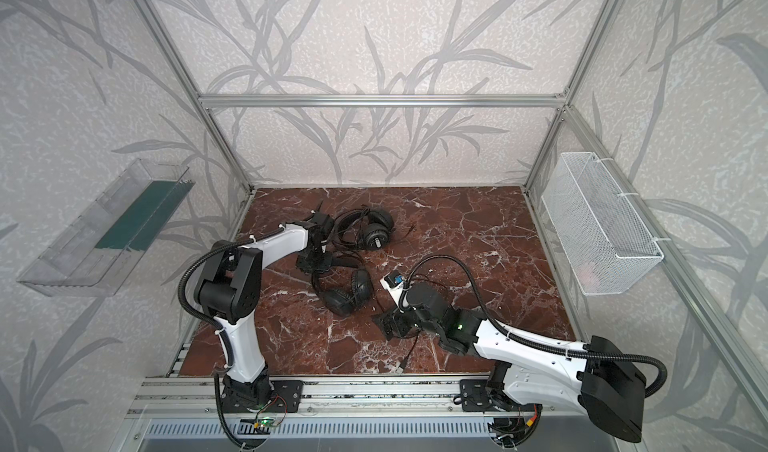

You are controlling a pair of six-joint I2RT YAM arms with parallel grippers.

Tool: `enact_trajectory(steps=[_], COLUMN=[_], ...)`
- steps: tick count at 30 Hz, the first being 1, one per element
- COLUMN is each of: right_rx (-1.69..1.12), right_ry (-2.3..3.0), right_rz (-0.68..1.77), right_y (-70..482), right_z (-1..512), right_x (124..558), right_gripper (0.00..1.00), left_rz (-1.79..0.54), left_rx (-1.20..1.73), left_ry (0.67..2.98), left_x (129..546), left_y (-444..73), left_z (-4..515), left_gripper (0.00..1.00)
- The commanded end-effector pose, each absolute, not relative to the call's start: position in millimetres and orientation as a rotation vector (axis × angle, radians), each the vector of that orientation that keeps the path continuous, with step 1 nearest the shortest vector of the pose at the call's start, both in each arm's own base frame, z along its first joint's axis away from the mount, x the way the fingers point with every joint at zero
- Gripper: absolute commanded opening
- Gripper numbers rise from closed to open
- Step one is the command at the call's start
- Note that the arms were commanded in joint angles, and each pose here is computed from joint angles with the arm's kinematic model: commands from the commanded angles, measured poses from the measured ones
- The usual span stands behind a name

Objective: Wrap the headphones

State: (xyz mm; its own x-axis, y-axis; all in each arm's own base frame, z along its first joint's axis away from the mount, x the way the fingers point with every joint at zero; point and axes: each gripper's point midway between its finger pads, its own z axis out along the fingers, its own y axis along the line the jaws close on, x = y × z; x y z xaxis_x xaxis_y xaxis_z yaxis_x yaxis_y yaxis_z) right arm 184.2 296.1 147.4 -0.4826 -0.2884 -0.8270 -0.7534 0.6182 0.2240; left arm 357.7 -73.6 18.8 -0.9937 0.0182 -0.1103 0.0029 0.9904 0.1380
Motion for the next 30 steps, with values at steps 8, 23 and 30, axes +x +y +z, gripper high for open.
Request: enact_trajectory(steps=[8,23,30], right_rx=[-0.844,-0.672,-0.654], right_ry=[2.022,1.726,1.662], right_rz=[0.733,0.793,0.829], right_y=[295,266,260], right_z=[146,222,251], right_x=[182,182,176], right_gripper=[0.99,0.99,0.99], left_rz=[0.012,-0.451,-0.649], left_rx=[-0.326,-0.477,-0.389], left_ry=[2.965,2.635,2.584], left_x=[289,274,266], left_y=[-71,-85,-99], left_z=[95,199,235], left_gripper=[0.00,0.00,0.00])
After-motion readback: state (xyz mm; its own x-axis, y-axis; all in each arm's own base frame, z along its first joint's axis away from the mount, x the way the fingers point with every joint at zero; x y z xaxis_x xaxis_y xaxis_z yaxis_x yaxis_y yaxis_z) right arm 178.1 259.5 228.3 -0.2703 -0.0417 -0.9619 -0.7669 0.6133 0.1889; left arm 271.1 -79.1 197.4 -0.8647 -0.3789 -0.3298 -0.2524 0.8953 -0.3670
